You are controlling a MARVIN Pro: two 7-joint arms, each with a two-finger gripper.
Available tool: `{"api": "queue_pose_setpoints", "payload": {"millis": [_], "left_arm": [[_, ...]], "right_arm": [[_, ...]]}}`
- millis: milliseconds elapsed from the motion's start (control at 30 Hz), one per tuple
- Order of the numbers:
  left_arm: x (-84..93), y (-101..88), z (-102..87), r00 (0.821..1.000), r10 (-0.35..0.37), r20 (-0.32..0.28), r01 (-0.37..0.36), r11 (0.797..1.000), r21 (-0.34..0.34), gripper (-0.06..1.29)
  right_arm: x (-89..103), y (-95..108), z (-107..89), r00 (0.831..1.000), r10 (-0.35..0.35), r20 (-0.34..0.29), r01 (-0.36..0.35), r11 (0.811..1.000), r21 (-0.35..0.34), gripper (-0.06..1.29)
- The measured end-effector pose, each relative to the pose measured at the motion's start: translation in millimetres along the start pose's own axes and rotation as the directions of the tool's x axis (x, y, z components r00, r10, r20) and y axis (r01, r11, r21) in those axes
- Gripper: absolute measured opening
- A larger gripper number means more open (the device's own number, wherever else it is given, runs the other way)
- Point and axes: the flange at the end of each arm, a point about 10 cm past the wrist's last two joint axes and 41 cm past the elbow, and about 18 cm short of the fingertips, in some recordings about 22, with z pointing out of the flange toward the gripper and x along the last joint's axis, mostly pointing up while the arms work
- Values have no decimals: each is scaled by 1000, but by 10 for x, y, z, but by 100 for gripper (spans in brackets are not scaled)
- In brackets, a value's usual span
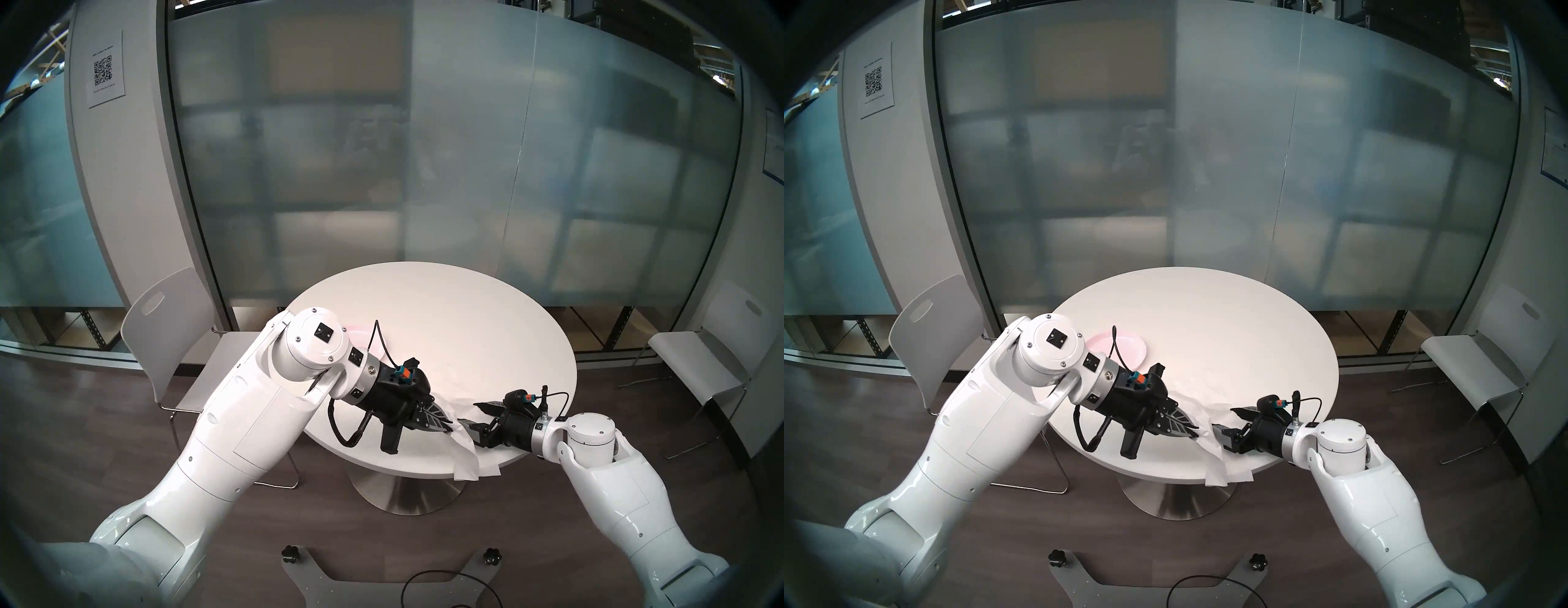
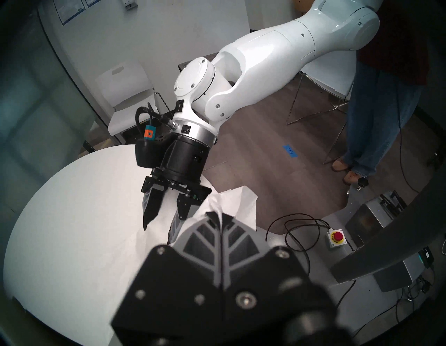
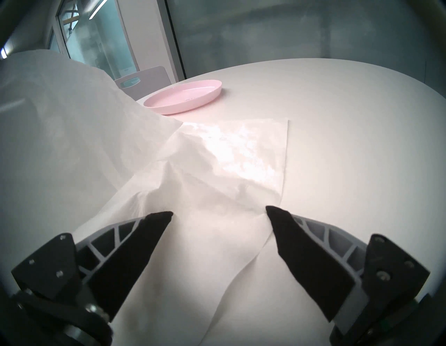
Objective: Fold the napkin in half twice and place it beside the plate
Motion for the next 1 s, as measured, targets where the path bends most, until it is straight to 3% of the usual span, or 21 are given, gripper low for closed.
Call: {"api": "queue_pose_setpoints", "payload": {"millis": [600, 1000], "left_arm": [[-44, -169, 252, 999, -15, 51, 19, 996, -84, -2], [3, -402, 309, 998, 1, 61, 3, 998, -62, -2]], "right_arm": [[139, 81, 109, 999, 46, 29, -47, 998, 51, 119], [189, 195, 147, 997, 65, 39, -68, 994, 88, 118]]}}
